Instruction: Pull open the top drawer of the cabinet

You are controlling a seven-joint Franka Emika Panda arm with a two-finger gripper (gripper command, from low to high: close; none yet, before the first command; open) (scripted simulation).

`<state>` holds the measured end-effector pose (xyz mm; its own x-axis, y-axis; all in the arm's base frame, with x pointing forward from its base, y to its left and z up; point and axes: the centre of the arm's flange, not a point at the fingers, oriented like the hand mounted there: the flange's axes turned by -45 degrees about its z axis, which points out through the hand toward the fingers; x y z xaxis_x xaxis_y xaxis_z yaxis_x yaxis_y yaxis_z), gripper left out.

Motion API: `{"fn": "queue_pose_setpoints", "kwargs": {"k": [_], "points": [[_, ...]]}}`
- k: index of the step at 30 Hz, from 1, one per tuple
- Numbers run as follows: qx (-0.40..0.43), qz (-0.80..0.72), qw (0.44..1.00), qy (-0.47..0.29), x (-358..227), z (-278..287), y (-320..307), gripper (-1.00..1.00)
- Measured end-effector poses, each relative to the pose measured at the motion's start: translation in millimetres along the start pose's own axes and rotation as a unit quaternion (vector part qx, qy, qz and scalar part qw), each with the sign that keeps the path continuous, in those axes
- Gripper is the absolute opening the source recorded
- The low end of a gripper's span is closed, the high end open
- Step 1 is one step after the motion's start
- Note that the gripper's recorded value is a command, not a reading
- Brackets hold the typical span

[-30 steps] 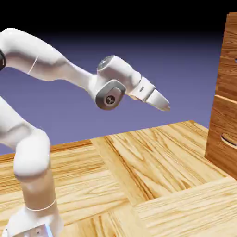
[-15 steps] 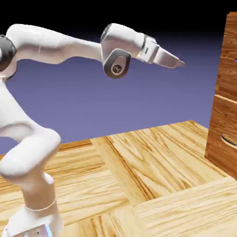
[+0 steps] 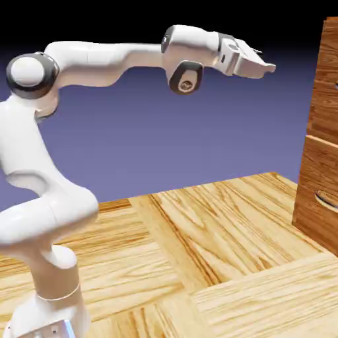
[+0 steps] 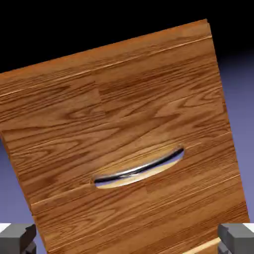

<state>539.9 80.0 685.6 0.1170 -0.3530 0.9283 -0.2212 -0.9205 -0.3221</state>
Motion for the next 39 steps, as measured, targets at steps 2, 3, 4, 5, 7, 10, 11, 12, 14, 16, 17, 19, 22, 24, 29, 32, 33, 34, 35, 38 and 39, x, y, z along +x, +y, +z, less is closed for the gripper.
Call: {"fn": "queue_pose_setpoints", "kwargs": {"k": [2, 3, 4, 5, 7, 10, 11, 12, 14, 16, 17, 19, 22, 24, 29, 32, 33, 34, 35, 38, 39], "points": [[0.006, 0.017, 1.0, 0.002, -3.3, 12.6, -5.7, 0.0], [0.009, 0.027, 1.0, 0.002, -5.2, 19.1, -8.1, 0.0], [0.012, 0.036, 0.999, 0.002, -7.2, 25.8, -10.1, 0.0], [0.015, 0.046, 0.999, 0.002, -9.4, 32.6, -11.9, 0.0], [0.022, 0.068, 0.997, 0.001, -14.2, 46.5, -14.5, 0.0], [0.031, 0.102, 0.994, -0.003, -21.8, 67.9, -16.0, 0.0], [0.034, 0.115, 0.993, -0.004, -24.4, 75.1, -15.9, 0.0], [0.037, 0.127, 0.991, -0.005, -27.0, 82.4, -15.5, 0.0], [0.043, 0.154, 0.987, -0.008, -32.1, 96.7, -13.8, 0.0], [0.049, 0.182, 0.982, -0.012, -37.0, 110.9, -11.0, 0.0], [0.052, 0.197, 0.979, -0.013, -39.3, 117.9, -9.2, 0.0], [0.058, 0.228, 0.972, -0.017, -43.6, 131.6, -4.9, 0.0], [0.067, 0.276, 0.959, -0.021, -48.9, 151.4, 3.4, 0.0], [0.073, 0.31, 0.948, -0.023, -51.4, 163.8, 10.0, 0.0], [0.089, 0.398, 0.913, -0.026, -53.1, 191.7, 29.9, 0.0], [0.099, 0.453, 0.886, -0.025, -50.3, 206.0, 43.8, 0.0], [0.103, 0.471, 0.876, -0.025, -48.6, 210.2, 48.7, 0.0], [0.107, 0.49, 0.865, -0.024, -46.6, 214.3, 53.8, 0.0], [0.111, 0.508, 0.854, -0.022, -44.2, 218.0, 59.1, 0.0], [0.124, 0.563, 0.817, -0.017, -34.3, 227.6, 75.8, 0.0], [0.125, 0.568, 0.813, -0.016, -33.0, 228.5, 77.7, 0.0]]}}
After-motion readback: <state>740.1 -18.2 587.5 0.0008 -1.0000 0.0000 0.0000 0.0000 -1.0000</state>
